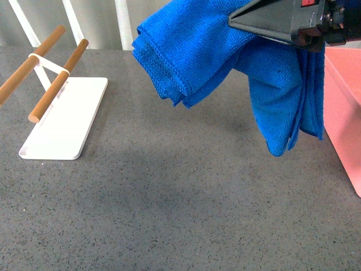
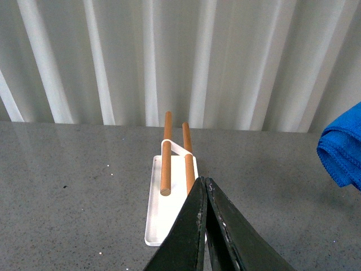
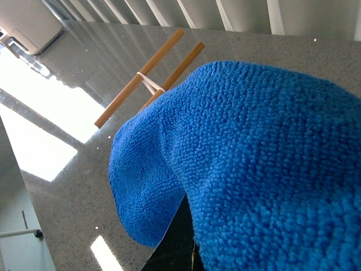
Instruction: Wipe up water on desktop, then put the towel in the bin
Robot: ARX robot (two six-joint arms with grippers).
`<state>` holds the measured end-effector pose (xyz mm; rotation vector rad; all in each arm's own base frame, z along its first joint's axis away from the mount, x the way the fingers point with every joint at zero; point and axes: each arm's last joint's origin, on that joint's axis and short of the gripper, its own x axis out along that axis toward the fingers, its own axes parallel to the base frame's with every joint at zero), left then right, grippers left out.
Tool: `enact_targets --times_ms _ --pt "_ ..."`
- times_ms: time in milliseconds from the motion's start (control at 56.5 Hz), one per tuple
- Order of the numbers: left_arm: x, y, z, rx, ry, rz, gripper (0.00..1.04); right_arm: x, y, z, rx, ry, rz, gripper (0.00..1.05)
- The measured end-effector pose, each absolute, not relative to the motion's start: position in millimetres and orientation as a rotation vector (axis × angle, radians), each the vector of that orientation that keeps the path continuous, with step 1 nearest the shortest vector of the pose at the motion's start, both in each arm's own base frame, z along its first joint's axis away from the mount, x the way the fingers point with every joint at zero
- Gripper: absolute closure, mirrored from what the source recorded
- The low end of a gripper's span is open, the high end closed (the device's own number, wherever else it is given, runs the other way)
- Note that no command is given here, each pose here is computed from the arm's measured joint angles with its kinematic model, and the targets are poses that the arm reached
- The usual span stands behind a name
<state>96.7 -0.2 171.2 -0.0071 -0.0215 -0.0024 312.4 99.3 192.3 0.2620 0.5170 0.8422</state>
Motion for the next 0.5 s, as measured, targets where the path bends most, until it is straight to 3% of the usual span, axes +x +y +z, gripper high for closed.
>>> enact_targets --times_ms 177,212,407,496 --pt "96.5 -0.2 171.0 -0.007 -0.020 -0.002 1.01 311.6 100.2 193.4 0.257 0.516 0.846 1.01" --pt "96.5 -0.2 170.9 -0.007 -0.020 -0.002 0.97 311.4 100.4 192.9 0.256 0.521 0.844 1.01" --pt "96.5 -0.2 170.9 -0.007 -0.020 -0.002 0.61 316.0 103.4 178.2 0.200 0.632 0.806 1.01" --pt "96.5 -0.2 170.9 -0.007 -0.020 -0.002 0.42 322.5 104.0 157.3 0.139 0.763 0.774 1.01"
